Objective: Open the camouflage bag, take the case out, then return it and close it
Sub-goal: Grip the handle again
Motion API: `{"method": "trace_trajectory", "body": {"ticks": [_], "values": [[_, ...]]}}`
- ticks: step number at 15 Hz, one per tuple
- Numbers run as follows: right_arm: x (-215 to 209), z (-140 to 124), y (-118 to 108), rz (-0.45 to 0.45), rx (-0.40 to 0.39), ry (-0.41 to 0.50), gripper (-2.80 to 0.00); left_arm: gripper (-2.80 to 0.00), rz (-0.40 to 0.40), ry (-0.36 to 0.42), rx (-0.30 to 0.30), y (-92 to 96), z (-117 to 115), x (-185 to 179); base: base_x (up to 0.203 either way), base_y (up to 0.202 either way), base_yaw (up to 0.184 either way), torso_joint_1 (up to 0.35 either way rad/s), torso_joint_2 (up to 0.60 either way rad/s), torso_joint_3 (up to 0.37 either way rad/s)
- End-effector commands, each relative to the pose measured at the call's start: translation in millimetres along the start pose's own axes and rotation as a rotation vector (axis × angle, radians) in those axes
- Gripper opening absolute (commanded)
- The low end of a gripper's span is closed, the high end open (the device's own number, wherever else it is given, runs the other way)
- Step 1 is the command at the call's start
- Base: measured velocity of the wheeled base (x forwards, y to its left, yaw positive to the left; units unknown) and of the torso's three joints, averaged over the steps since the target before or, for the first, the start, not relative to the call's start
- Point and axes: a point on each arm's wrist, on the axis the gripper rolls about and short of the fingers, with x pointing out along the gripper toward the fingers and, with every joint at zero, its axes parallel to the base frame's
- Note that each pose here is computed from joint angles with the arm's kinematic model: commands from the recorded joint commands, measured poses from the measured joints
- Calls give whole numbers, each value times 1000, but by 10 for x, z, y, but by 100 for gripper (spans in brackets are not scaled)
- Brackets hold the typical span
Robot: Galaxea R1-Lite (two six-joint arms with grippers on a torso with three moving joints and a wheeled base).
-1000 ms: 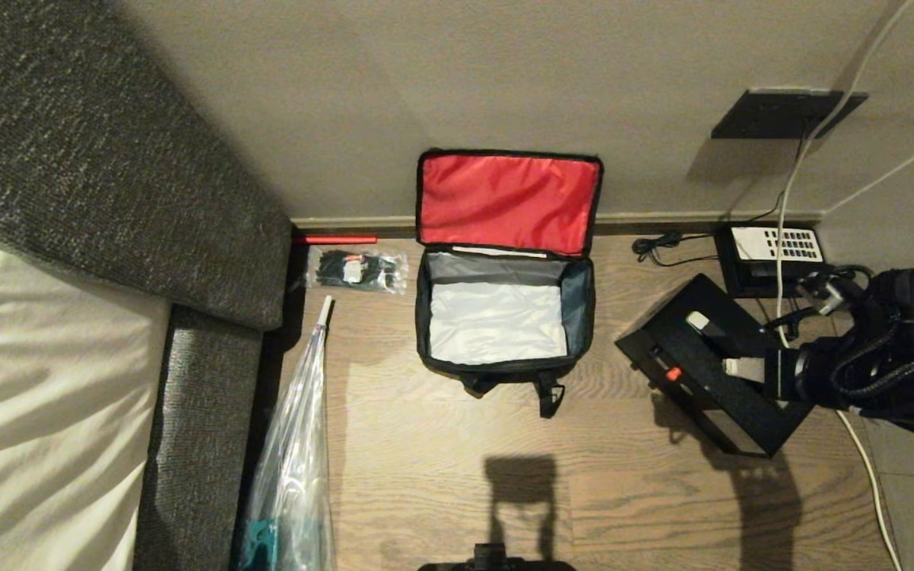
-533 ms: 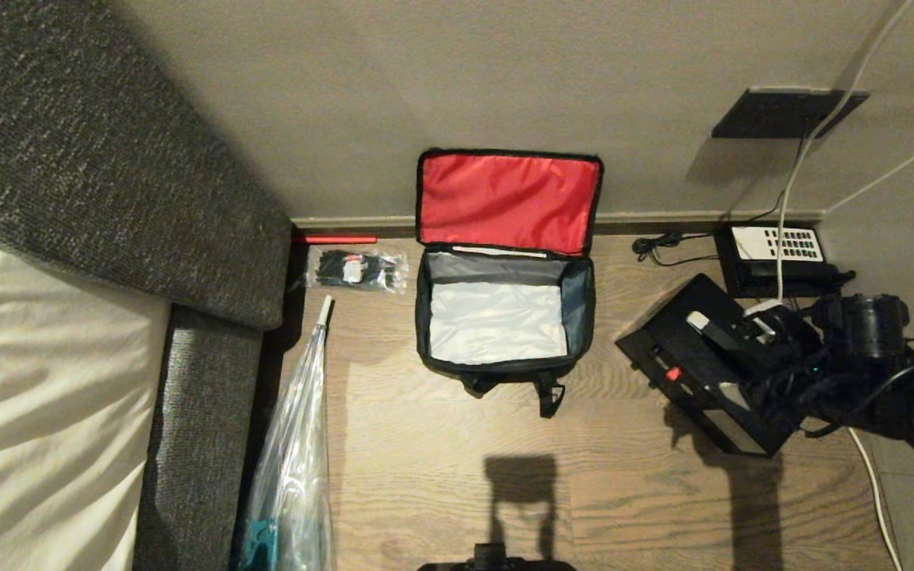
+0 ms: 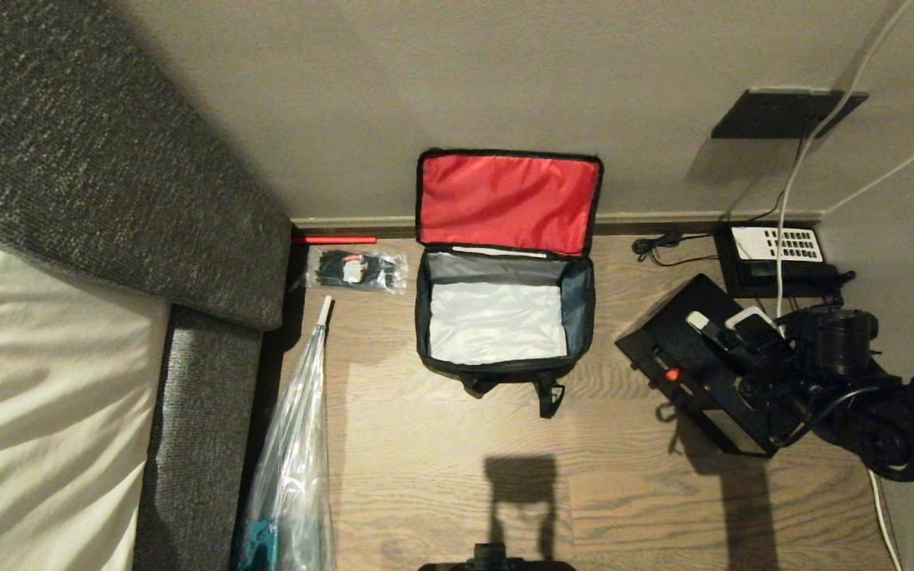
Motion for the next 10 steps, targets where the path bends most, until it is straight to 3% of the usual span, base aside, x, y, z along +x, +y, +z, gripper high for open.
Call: {"method": "trace_trajectory", "body": {"ticks": [1, 3, 6, 10], "values": [[46, -41, 198, -84, -27, 77, 0, -280, 1, 0, 0, 0, -4, 0, 0, 0, 0, 0, 0, 0], [103, -41, 318, -193, -28, 140, 0, -280, 3, 0, 0, 0, -5, 0, 0, 0, 0, 0, 0, 0], [188, -34, 559, -213, -18, 110, 0, -280, 2, 1, 0, -1, -9, 1, 0, 0, 0, 0, 0, 0], [365, 104, 611, -256, -8, 52, 0, -280, 0, 1, 0, 0, -9, 1, 0, 0, 0, 0, 0, 0]]}}
